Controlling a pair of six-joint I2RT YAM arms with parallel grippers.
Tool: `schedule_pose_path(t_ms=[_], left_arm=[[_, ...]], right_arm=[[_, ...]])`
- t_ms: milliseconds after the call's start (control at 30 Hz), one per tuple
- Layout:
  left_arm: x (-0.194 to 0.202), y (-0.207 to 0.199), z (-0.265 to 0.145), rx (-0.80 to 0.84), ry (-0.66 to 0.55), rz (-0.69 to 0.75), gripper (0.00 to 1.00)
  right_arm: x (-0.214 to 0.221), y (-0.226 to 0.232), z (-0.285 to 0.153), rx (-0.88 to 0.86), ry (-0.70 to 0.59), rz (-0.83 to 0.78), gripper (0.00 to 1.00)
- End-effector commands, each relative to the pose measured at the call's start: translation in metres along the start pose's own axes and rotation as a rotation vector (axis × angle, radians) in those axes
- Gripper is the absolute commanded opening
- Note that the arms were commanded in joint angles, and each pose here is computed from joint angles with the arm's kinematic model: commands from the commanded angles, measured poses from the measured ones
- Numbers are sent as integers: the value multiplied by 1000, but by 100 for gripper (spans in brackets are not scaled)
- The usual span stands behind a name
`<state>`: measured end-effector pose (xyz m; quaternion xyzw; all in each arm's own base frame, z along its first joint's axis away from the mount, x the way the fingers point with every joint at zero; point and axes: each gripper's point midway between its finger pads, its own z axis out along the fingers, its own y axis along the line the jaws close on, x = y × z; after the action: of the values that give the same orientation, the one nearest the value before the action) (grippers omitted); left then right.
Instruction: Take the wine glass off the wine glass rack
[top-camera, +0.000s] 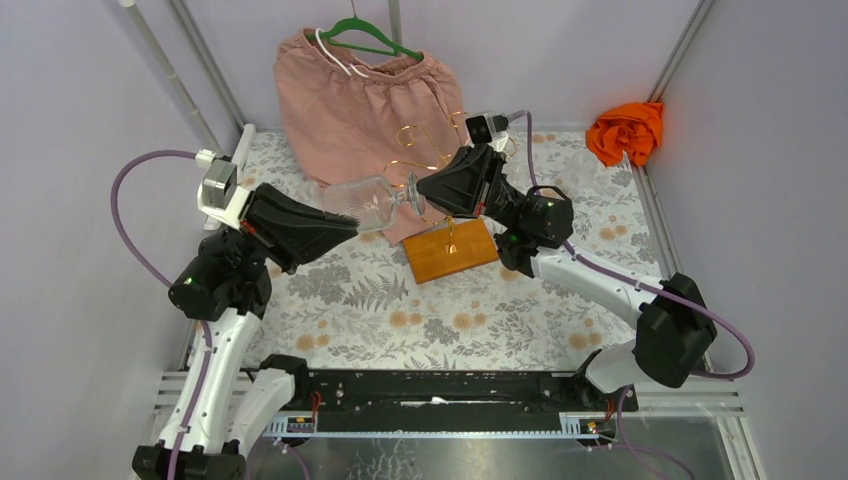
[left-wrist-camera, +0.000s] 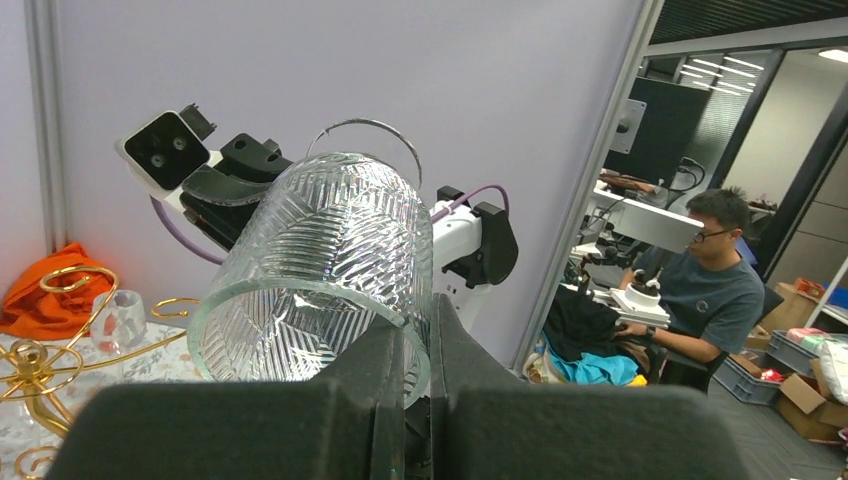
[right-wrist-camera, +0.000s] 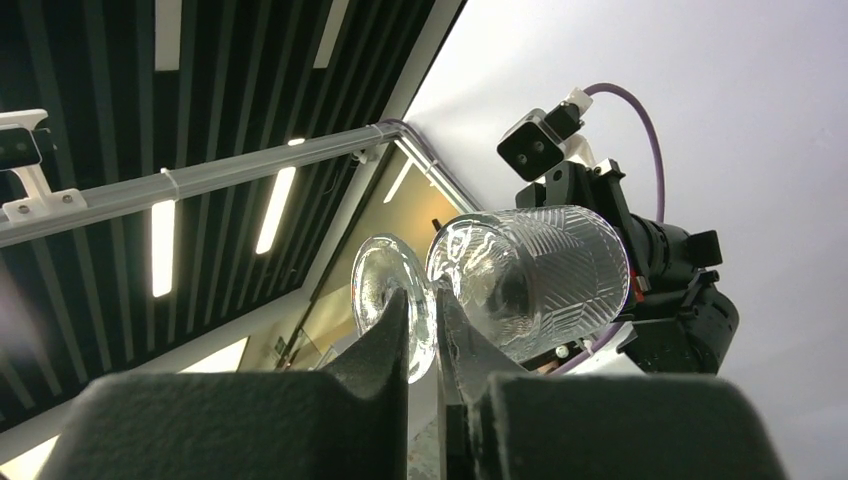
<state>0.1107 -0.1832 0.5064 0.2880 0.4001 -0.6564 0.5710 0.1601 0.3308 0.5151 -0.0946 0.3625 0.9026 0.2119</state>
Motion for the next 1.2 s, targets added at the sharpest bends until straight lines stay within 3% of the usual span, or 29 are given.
schedule_pose_path(t_ms=[0,67,200,267,500,733,1000,1167], left_arm=[[-23,11,3,-89,-99,77,0],[-25,12,3,-109,-112,87,0],[-30,14,2,-139,-138,90,0],[-32,13,3,-139,-143,94,0],[-39,4,5,-142,-155,124,0],[-56,24,3,-359,-147,165,0],[-84,82,-30,-828,-102,219,0],[-87,106,-50,-997,-69,206,0]], right_arm=[[10,22,-1,-67,52,-50,0],[11,26,1,-68,61,-60,4],[12,31,3,-58,64,-89,24],[12,33,4,-47,63,-106,40],[10,31,3,-1,45,-127,69],[9,18,-3,135,24,-205,72],[-13,11,-28,509,-51,-487,75],[-28,29,-49,653,-115,-623,78]])
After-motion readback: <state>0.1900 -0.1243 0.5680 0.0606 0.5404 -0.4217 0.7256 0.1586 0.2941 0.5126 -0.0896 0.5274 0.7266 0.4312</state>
